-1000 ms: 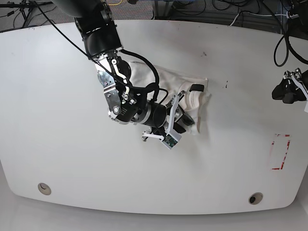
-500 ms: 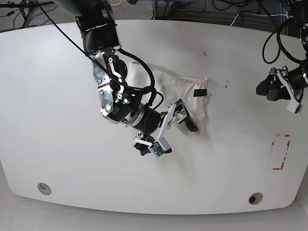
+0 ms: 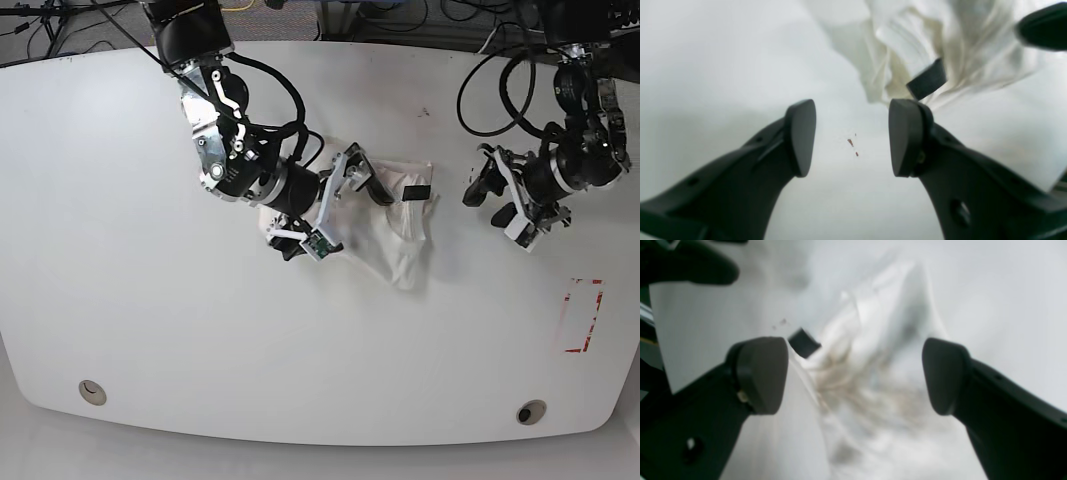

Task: Fold the T-shirt properly
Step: 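Bring the left gripper back and grasp the shirt edge beside the tag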

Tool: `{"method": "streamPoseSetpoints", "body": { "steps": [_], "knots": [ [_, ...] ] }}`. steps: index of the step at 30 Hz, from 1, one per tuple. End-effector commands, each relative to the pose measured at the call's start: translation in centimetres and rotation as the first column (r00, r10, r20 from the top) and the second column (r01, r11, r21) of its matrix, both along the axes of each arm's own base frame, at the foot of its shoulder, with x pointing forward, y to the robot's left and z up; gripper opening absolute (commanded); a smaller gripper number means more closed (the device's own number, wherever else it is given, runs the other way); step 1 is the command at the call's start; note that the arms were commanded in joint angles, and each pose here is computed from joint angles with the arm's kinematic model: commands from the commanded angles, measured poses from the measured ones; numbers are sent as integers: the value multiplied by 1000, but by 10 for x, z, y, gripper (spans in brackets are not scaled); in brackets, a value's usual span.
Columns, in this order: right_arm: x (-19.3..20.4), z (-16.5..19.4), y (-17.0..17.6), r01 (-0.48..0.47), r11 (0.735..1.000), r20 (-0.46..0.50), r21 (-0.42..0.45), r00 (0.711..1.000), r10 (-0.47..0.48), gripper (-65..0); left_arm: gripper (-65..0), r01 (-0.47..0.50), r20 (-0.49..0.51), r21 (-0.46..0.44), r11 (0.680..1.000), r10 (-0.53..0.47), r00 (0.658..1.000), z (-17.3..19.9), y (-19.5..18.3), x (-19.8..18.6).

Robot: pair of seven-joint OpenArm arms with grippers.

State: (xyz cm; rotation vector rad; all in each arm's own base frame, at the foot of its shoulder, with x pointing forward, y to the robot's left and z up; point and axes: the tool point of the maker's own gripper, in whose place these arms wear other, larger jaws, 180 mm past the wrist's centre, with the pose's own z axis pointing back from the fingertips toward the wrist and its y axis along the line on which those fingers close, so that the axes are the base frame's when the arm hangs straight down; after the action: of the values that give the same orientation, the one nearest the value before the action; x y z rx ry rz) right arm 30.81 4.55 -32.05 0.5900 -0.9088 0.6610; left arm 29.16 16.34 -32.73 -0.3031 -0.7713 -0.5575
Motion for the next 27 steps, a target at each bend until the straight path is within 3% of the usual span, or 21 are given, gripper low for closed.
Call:
{"method": "streamPoseSetpoints", "body": {
  "steps": [1,7,15,27],
  "knots": [
    [17,24,-8,31,998,85,49,996,-35,-78,-325,-12,59,40,999,10,998,10,-7,18],
    [33,25,-41,99,995,107,27,989,-101,-159,-325,33,21,103,994,-36,999,-11,-42,16],
    [47,22,-62,156,988,102,19,982,-157,-155,-325,90,56,85,992,-94,994,-15,-82,16],
    [47,19,-61,155,988,89,24,984,-157,-159,-325,94,-10,117,989,-93,996,-39,-82,7]
  ]
}}
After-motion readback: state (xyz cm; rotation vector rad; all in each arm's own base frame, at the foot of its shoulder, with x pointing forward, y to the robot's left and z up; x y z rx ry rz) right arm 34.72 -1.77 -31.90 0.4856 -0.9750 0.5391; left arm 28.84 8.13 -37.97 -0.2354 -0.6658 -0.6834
